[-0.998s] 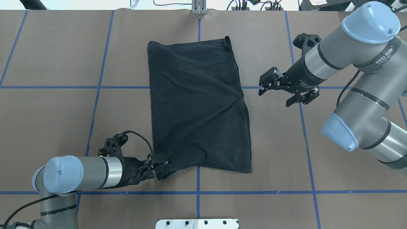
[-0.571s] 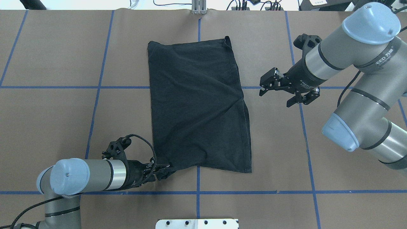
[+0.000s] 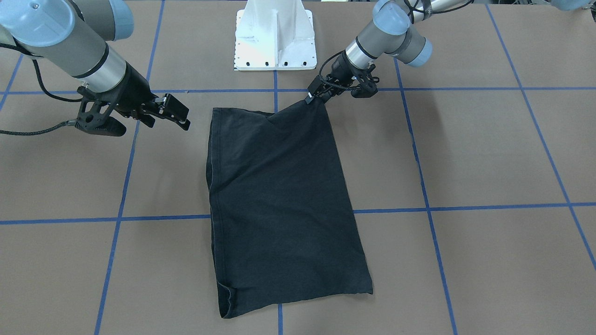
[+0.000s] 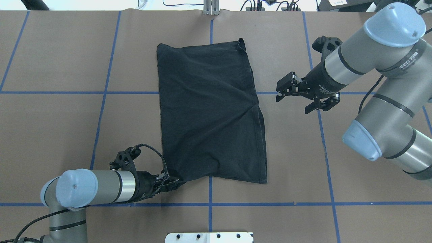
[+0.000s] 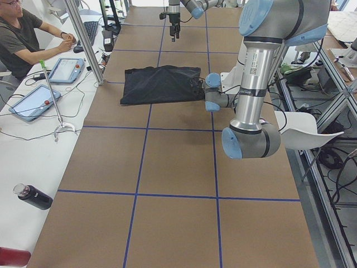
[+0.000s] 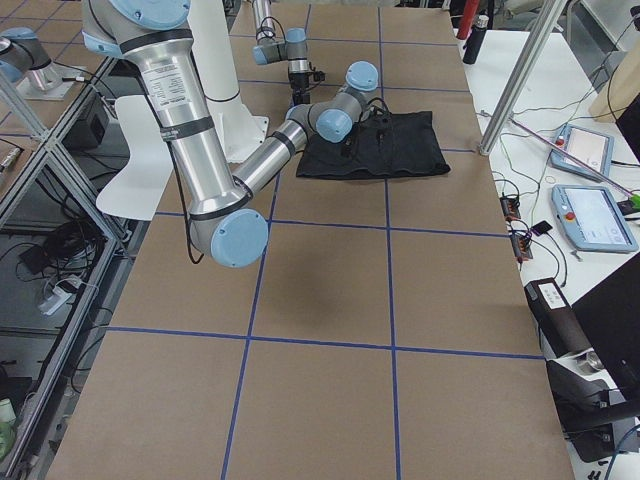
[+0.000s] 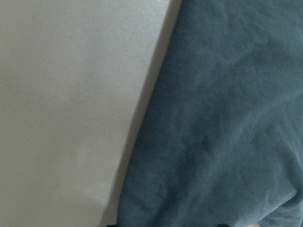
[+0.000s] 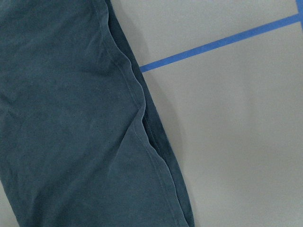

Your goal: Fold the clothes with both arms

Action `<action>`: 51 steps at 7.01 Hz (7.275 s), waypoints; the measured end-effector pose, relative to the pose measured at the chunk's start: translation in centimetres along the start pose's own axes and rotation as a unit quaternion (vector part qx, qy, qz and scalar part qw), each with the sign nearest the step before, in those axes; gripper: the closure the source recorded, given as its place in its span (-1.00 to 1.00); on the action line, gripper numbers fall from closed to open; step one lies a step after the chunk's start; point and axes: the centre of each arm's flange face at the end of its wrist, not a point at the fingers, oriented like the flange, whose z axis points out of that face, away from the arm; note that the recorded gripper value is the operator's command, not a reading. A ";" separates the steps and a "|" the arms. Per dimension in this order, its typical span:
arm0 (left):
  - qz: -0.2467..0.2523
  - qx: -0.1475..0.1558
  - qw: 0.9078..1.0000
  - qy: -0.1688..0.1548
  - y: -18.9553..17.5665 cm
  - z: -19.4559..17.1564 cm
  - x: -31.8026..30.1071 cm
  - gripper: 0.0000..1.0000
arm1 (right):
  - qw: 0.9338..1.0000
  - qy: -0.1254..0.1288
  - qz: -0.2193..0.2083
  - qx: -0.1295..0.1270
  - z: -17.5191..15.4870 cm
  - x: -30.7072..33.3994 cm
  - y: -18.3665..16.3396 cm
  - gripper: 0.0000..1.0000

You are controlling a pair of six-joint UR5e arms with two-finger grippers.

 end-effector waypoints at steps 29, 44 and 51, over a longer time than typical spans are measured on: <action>0.009 -0.005 1.000 0.019 1.1 -2.5 2.5 1.00 | 0.990 0.126 0.065 -0.021 22.6 -1.6 14.0 0.01; 0.018 -0.047 0.998 0.035 2.9 -5.9 3.6 1.00 | 0.965 0.093 0.243 -0.032 17.3 -4.1 18.7 1.00; 0.038 -0.075 0.995 0.057 1.4 -11.6 5.8 1.00 | 0.959 0.026 0.274 -0.059 6.3 -3.3 17.6 1.00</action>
